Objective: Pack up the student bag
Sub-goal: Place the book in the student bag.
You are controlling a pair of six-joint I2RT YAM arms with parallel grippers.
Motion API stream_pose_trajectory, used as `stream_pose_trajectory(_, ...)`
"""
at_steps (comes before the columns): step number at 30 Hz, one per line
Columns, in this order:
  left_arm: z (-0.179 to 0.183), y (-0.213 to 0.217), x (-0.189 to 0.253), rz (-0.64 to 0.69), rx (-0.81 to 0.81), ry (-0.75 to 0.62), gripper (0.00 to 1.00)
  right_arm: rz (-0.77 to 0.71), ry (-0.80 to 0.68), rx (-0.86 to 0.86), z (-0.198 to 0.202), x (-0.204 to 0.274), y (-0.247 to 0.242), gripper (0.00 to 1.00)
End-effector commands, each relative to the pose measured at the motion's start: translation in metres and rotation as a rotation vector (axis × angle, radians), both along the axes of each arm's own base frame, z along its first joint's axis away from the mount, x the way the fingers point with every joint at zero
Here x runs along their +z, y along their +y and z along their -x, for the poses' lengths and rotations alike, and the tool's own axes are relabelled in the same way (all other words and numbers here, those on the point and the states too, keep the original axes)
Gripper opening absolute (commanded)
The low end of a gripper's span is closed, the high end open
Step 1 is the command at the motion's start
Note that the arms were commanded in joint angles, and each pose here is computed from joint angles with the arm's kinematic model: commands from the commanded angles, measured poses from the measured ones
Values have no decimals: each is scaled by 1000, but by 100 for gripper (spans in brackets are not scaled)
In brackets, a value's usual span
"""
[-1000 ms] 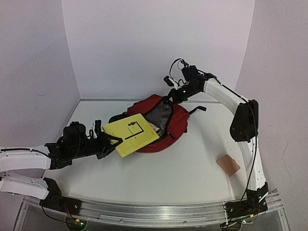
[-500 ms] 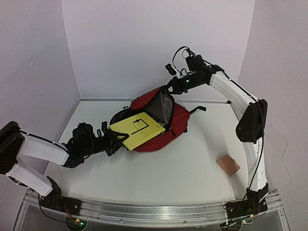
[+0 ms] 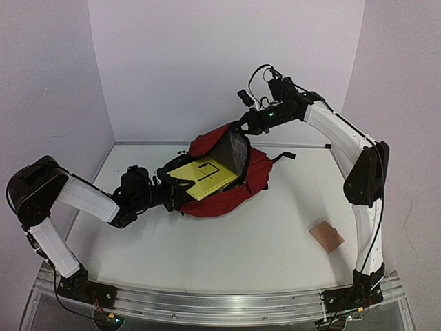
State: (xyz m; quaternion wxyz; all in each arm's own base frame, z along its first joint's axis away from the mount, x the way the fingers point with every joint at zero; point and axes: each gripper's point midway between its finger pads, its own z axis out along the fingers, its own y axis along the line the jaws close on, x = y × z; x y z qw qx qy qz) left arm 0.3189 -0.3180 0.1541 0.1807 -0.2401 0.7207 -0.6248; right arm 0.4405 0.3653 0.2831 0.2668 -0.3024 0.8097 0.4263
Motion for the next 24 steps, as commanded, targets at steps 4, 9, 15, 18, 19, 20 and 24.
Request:
stream_pose_trajectory(4, -45, -32, 40, -86, -12, -83, 5, -80, -68, 73, 31, 43, 12, 0)
stream_pose_trajectory(9, -52, -46, 41, -175, -51, -51, 26, -71, -77, 66, 29, 41, 12, 0)
stream_pose_trajectory(15, -35, -22, 40, -282, 12, -22, 65, -63, -81, 65, 28, 39, 11, 0)
stream_pose_trajectory(18, -28, -14, 42, -317, 24, -14, 71, -60, -80, 64, 27, 37, 11, 0)
stream_pose_trajectory(19, -26, -12, 43, -328, 27, -10, 71, -59, -79, 63, 27, 36, 11, 0)
stream_pose_trajectory(20, -25, -10, 44, -340, 32, -6, 70, -59, -77, 63, 26, 35, 11, 0)
stream_pose_trajectory(24, -16, 0, 37, -387, 59, 28, 61, -61, -74, 63, 25, 35, 12, 0)
